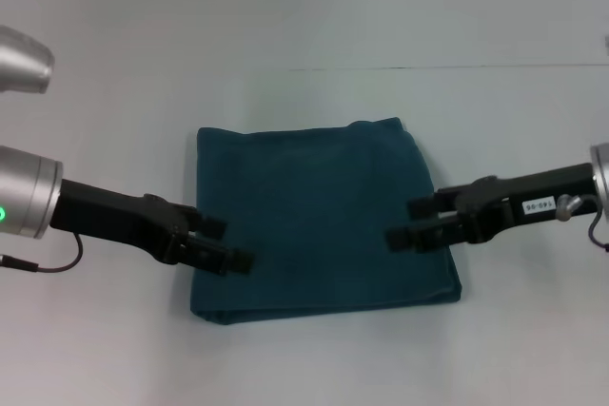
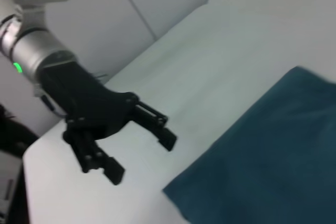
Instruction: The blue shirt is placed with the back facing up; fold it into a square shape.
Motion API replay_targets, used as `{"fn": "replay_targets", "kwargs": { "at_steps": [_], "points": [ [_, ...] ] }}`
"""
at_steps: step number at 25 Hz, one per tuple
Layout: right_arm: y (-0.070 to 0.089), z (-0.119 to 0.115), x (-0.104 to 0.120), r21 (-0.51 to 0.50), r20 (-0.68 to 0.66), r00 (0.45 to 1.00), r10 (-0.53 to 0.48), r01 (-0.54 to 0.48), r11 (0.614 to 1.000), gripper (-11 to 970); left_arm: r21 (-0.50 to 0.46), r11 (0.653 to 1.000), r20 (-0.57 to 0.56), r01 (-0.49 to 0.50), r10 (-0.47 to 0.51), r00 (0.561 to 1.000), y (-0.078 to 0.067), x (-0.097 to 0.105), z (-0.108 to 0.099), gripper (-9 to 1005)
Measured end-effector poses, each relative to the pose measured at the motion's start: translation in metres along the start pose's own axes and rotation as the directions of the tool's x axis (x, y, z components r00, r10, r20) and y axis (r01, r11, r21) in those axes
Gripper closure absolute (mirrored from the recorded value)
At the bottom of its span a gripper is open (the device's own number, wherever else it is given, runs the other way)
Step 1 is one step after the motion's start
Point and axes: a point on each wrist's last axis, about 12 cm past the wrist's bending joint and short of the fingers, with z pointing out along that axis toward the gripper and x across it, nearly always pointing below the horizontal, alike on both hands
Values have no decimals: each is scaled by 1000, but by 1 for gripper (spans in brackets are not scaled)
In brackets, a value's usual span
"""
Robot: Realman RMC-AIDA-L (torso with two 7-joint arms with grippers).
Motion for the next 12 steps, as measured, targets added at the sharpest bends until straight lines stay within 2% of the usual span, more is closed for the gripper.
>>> {"fn": "replay_targets", "kwargs": {
  "at_steps": [5,9,12],
  "points": [
    [-1,-3,3,-20,18,999,34,-33,999,44,17,1000,-2,-14,14,1000,-2,-1,6,58],
    [0,-9,6,-44,86,996,23,-20,999,45,57,997,38,-55,53,998,-7,-2,7,58],
    [-1,-8,10,-51,87,996,24,-20,998,45,82,994,43,-70,67,997,-10,-2,11,58]
  ]
}}
